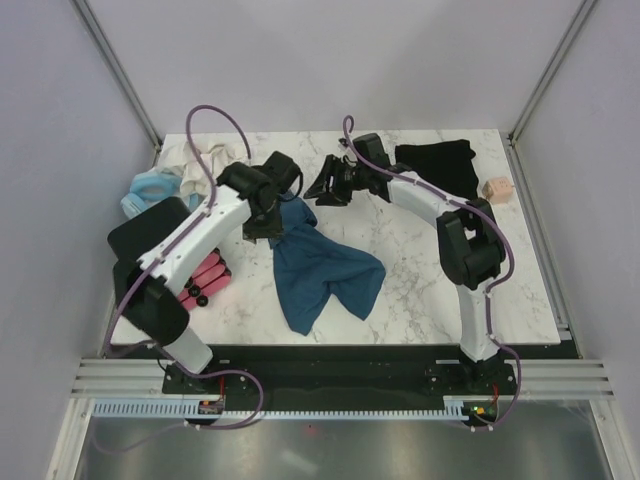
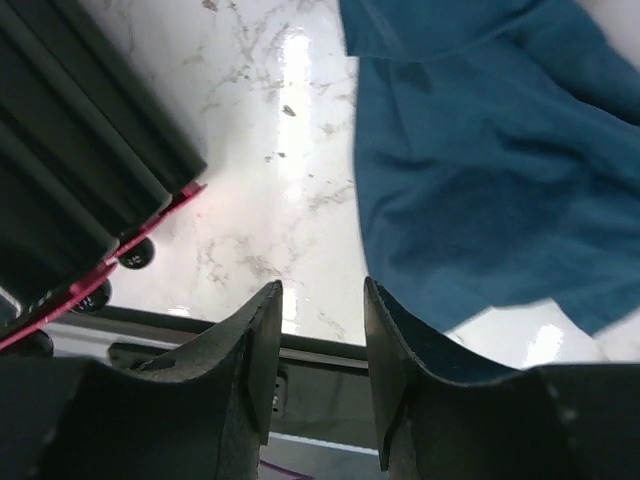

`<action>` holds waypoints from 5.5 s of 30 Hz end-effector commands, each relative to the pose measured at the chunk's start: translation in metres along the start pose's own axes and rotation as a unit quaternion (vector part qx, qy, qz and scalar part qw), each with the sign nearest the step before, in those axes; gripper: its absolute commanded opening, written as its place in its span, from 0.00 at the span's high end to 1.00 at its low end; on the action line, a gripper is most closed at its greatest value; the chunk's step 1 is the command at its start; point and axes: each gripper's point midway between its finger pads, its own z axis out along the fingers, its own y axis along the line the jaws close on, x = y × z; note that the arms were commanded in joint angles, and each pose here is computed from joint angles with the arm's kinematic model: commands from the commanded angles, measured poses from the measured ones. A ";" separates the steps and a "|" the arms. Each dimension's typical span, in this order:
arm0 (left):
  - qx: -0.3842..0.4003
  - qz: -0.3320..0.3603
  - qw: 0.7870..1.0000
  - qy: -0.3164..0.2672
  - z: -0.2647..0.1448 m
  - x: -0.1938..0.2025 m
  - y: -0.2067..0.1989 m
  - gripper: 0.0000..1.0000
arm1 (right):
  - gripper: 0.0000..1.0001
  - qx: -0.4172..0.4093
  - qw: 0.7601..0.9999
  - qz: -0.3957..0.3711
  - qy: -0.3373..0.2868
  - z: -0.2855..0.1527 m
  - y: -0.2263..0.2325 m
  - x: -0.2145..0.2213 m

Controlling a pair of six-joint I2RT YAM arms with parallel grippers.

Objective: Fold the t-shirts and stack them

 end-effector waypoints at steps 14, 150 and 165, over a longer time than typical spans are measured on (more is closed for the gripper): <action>0.190 -0.113 0.970 -0.103 -0.069 0.037 0.016 0.55 | 0.39 0.087 0.984 -0.129 0.084 0.034 -0.001 0.034; 0.180 -0.073 0.981 0.003 0.044 0.027 -0.047 0.57 | 0.29 0.387 0.909 -0.125 0.094 -0.177 -0.117 0.077; 0.174 -0.075 0.982 0.002 0.045 0.035 -0.039 0.57 | 0.31 0.399 0.901 -0.156 0.069 -0.167 -0.112 0.047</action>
